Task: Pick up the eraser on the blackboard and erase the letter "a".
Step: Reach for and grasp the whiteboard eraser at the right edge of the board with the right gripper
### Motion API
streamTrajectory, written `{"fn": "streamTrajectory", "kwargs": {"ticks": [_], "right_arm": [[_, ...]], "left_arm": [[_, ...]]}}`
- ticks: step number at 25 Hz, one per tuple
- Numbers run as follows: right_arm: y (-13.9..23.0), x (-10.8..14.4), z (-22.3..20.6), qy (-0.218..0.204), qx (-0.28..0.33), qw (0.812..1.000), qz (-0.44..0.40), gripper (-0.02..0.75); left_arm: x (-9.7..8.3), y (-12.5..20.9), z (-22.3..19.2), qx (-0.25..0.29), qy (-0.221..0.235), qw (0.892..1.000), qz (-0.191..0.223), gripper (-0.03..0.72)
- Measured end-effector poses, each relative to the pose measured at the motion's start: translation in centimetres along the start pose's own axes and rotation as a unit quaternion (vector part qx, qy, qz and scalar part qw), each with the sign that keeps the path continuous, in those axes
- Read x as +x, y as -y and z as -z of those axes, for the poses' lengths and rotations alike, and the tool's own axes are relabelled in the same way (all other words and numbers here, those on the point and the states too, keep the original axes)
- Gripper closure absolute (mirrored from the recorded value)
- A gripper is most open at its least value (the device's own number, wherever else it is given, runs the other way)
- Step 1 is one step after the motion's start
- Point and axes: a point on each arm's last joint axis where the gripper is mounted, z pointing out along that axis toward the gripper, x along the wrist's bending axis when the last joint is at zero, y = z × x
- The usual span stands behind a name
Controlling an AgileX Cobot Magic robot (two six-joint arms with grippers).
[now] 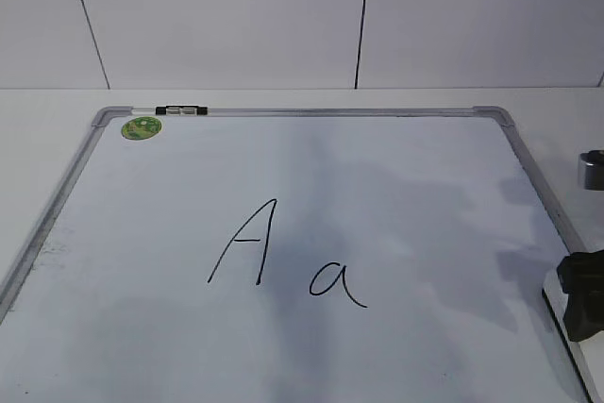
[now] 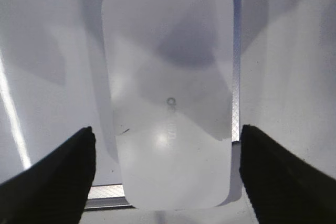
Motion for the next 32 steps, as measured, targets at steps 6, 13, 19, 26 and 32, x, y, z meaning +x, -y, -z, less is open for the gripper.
{"fn": "streamTrajectory", "kwargs": {"ticks": [6, 13, 19, 26, 32], "right_arm": [[-0.1, -0.2, 0.0, 0.013, -0.004, 1.000, -0.005, 0.062], [-0.3, -0.3, -0.5, 0.019, 0.001, 1.000, -0.006, 0.062], [-0.5, -0.2, -0.8, 0.019, 0.003, 1.000, -0.007, 0.062], [-0.7, -0.1, -1.5, 0.022, 0.015, 1.000, -0.006, 0.062], [-0.9, -0.1, -2.1, 0.024, 0.024, 0.999, -0.005, 0.062]], "left_arm": [[0.0, 0.0, 0.0, 0.000, 0.000, 1.000, 0.000, 0.453], [0.0, 0.0, 0.0, 0.000, 0.000, 1.000, 0.000, 0.453], [0.0, 0.0, 0.0, 0.000, 0.000, 1.000, 0.000, 0.453], [0.0, 0.0, 0.0, 0.000, 0.000, 1.000, 0.000, 0.453], [0.0, 0.0, 0.0, 0.000, 0.000, 1.000, 0.000, 0.453]]}}
